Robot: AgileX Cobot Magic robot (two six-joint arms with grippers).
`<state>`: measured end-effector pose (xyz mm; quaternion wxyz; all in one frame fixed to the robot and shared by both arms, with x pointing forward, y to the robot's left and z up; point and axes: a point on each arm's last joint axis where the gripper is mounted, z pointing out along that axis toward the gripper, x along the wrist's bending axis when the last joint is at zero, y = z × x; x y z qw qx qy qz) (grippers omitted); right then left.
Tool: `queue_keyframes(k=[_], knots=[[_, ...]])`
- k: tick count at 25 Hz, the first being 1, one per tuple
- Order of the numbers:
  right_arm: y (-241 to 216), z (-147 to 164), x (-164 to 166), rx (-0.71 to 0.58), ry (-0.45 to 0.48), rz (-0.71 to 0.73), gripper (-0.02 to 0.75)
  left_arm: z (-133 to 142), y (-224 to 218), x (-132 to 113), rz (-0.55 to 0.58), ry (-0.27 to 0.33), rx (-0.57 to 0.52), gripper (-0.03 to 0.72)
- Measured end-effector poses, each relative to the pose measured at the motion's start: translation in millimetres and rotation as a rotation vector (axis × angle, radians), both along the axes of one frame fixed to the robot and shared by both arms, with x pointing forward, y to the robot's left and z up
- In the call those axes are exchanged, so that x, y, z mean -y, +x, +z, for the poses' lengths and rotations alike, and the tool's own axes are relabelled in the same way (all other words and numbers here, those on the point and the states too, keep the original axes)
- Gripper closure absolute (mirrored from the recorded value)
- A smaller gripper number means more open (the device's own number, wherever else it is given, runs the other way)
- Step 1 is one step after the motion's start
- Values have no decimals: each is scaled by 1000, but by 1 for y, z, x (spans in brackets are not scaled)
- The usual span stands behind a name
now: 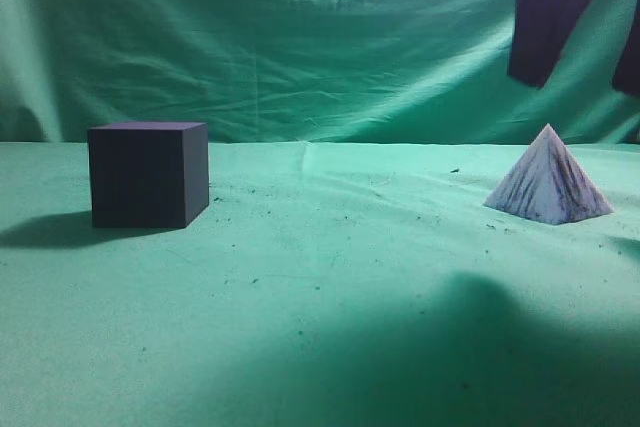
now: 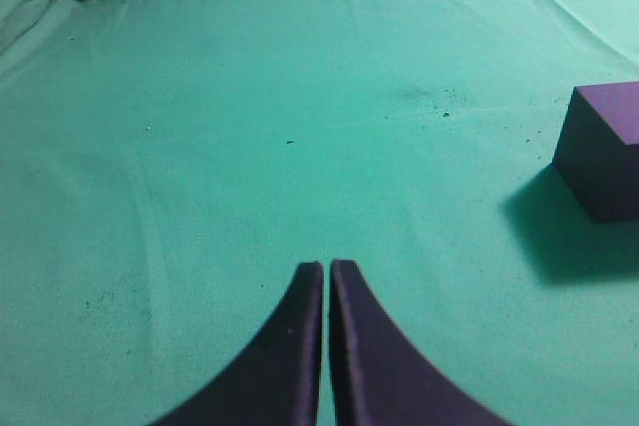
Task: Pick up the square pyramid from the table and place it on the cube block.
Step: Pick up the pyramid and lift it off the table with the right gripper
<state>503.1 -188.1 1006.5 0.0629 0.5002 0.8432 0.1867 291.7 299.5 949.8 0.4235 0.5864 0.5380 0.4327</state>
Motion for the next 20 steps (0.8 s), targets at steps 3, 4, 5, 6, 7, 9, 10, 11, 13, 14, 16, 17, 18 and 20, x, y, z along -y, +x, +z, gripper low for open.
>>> queue_keyframes(k=[3,4,5,6,7,9,10,11,13,14,16,17,18,20], knots=[[14,-12,-5,-32,-11,-1,92,0,0,0,0,0,0,688],[19,-17,-7,-44,-15,-2,92,0,0,0,0,0,0,688],[23,-21,-8,-52,-19,-2,92,0,0,0,0,0,0,688],[27,-27,-10,-66,-26,-2,92,0,0,0,0,0,0,688],[31,-33,-11,-79,-34,0,92,0,0,0,0,0,0,688],[38,-43,-13,-98,-49,4,92,0,0,0,0,0,0,688],[42,-48,-14,-106,-54,4,92,0,0,0,0,0,0,688],[45,-54,-15,-111,-58,3,92,0,0,0,0,0,0,688],[50,-64,-17,-112,-64,0,150,0,0,0,0,0,0,688],[52,-68,-17,-111,-69,1,144,0,0,0,0,0,0,688],[56,-74,-17,-106,-78,4,197,0,0,0,0,0,0,688],[57,-74,-17,-100,-83,9,195,0,0,0,0,0,0,688],[58,-75,-17,-95,-89,13,195,0,0,0,0,0,0,688],[60,-76,-17,-88,-102,24,195,0,0,0,0,0,0,688]])
